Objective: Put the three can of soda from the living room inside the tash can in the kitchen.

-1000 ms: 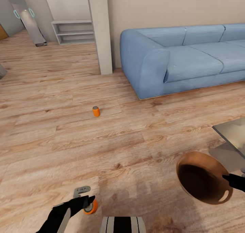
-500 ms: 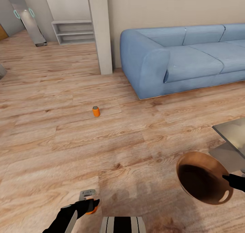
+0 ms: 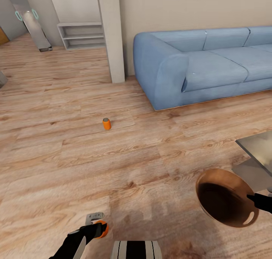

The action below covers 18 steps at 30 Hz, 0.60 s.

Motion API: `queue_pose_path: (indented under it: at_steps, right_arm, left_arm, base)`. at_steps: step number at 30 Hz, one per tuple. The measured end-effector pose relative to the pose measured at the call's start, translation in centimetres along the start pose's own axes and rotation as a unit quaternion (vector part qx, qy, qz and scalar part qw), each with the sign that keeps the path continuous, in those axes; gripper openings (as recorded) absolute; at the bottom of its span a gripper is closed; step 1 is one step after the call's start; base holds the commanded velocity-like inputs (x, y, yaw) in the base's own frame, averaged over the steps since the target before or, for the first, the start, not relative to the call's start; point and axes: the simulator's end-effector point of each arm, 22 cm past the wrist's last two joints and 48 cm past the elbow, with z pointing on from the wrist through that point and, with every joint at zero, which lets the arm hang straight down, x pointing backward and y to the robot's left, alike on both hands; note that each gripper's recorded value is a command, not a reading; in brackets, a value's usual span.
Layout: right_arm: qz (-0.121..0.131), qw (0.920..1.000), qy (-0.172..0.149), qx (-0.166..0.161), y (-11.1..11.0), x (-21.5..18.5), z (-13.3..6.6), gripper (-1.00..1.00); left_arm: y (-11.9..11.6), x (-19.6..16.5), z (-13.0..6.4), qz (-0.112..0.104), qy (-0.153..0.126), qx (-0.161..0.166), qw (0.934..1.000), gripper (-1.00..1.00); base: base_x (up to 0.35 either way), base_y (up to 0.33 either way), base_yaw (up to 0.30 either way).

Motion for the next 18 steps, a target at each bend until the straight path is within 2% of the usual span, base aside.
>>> queue_pose_path:
  at_steps: [18]
  right_arm:
    - [0.0,1.0,0.0,0.0,0.0,0.0,0.0,-1.0]
  left_arm:
    - [-1.3,0.2,1.7,-0.002,0.01,0.007,0.9999,1.0]
  base:
    - [0.0,0.0,0.0]
